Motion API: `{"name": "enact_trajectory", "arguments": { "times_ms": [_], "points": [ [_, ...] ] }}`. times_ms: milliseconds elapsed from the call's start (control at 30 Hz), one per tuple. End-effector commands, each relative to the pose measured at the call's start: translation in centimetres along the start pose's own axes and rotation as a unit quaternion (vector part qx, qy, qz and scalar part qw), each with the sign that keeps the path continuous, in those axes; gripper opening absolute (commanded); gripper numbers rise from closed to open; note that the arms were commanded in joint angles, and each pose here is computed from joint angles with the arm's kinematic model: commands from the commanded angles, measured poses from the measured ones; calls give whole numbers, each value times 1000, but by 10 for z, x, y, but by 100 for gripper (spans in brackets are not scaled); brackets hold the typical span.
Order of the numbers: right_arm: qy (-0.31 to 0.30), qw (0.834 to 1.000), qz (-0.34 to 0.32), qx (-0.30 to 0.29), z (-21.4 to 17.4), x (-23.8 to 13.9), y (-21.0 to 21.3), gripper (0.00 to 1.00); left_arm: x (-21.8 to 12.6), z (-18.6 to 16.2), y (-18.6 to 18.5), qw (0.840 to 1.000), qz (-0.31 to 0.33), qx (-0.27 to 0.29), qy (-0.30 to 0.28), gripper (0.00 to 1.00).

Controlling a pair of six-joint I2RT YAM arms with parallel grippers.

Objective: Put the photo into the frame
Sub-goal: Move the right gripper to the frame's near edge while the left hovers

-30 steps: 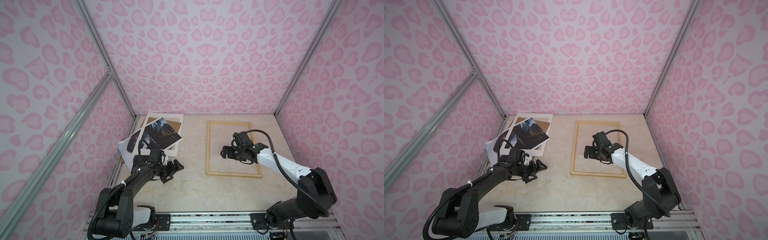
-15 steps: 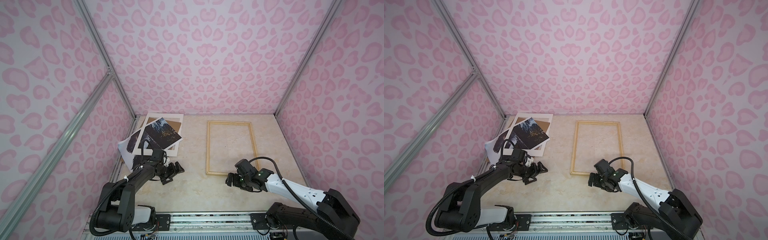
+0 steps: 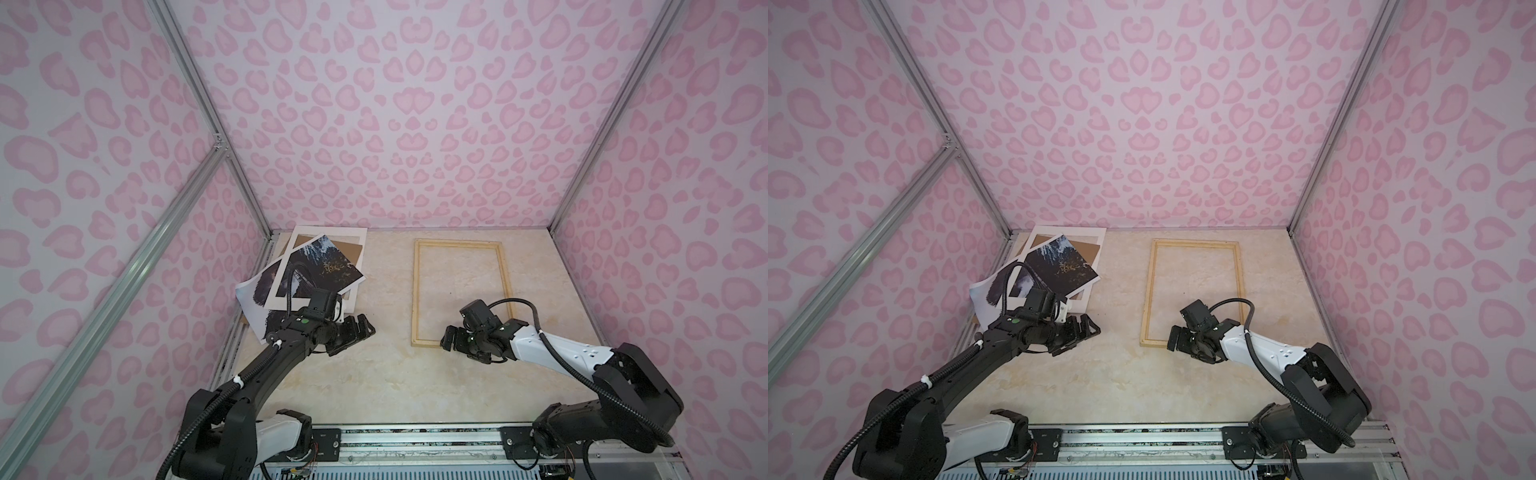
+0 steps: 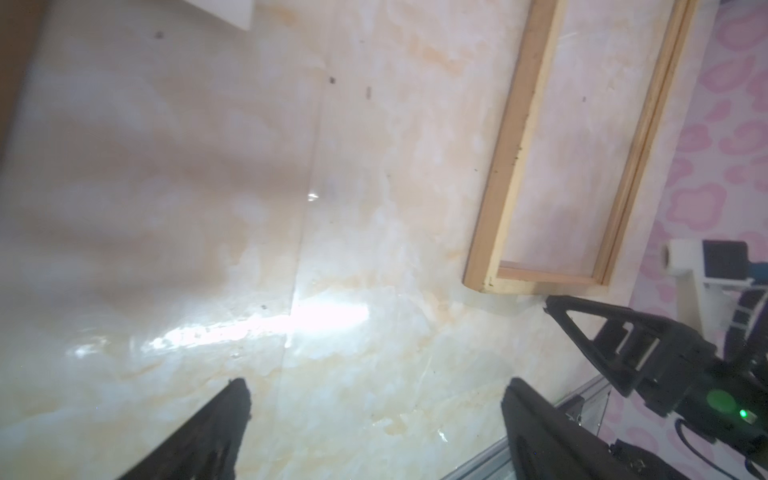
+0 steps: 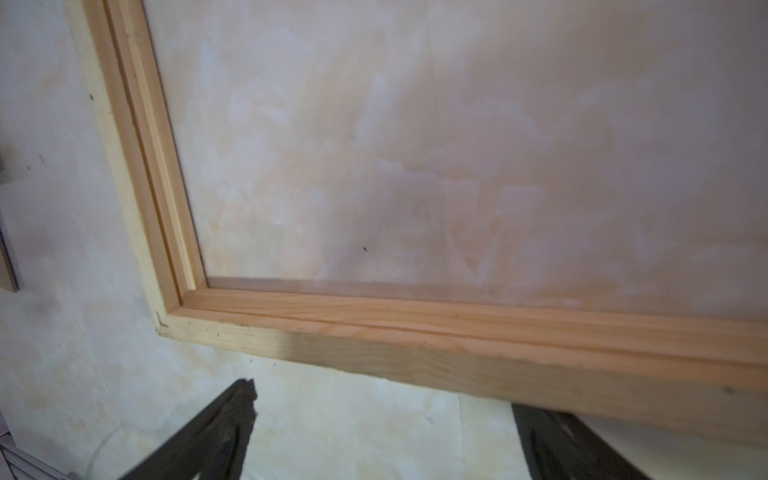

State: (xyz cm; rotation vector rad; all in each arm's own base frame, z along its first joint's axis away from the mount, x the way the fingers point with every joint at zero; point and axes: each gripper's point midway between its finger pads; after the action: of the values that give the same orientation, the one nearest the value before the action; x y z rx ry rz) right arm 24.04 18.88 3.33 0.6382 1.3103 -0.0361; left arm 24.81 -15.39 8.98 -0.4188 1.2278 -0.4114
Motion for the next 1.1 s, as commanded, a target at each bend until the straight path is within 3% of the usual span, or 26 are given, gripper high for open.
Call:
{"name": "enact_trajectory", "arguments": {
  "times_ms": [0,233,533,667,833,1067],
  "points": [
    [0,1000,-1,2,1,4,-4,98,16,-8,-7,1000,6,-2,22,97],
    [-18,1000,0,10,25,1,-4,98,46,-18,-29,998,-5,23,52,97],
    [-32,999,-11,7,62,5,-3,98,69,-50,-6,995,15,-5,103,98],
    [-19,1000,-4,-2,38,-6,-5,98,48,-28,-30,995,-59,-26,80,97],
    [8,1000,13,-4,-1,-15,-15,98,22,-19,17,995,-49,-79,48,97],
    [45,999,25,7,-28,-3,-30,99,32,-47,47,989,-43,-115,77,97]
  ]
}}
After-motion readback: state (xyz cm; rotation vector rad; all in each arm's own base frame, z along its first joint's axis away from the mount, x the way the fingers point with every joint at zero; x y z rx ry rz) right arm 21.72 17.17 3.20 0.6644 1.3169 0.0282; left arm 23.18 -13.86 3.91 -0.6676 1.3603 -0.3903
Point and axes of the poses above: each gripper's point midway between its finger pads, its own x axis out along the fingers, its own y axis along the line the jaws close on, z = x × y, and after that the axes turned 12 degrees about x, right-handed
